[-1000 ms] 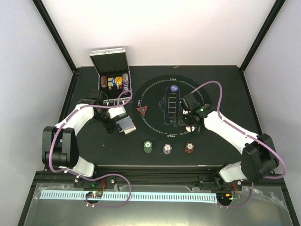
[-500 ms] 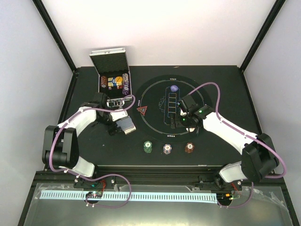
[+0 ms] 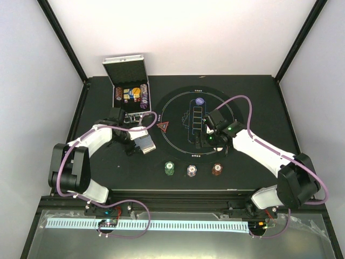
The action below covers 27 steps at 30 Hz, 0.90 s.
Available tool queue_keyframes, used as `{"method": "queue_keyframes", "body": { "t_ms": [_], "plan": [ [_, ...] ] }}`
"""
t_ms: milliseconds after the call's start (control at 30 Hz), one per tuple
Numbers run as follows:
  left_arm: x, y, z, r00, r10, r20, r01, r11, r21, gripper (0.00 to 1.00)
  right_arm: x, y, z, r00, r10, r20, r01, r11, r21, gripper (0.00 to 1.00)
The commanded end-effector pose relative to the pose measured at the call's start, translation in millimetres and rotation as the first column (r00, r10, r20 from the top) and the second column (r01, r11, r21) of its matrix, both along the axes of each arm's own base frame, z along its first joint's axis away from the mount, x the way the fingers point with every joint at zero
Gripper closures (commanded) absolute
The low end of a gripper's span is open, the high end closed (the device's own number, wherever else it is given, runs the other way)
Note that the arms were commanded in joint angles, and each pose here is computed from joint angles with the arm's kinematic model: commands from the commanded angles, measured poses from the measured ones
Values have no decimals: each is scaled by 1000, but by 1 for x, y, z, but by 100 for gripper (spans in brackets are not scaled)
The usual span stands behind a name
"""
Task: Distribute texas hold em gaming equipment
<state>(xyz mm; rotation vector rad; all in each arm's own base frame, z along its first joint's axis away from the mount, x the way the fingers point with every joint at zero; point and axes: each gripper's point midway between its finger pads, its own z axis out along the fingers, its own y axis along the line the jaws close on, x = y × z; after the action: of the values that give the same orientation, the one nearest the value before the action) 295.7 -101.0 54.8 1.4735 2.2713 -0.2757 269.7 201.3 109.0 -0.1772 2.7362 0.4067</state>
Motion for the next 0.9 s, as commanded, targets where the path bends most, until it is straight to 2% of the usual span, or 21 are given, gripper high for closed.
{"method": "queue_keyframes", "body": {
  "t_ms": [0,867],
  "plan": [
    [2,-2,0,999,-26,26,26,999,20,1,-4,2,6,1000,4,13,-5,1000,21,11],
    [5,2,-26,999,-25,-22,26,998,54,1,-6,4,6,1000,8,4,-8,999,32,13]
  ]
}}
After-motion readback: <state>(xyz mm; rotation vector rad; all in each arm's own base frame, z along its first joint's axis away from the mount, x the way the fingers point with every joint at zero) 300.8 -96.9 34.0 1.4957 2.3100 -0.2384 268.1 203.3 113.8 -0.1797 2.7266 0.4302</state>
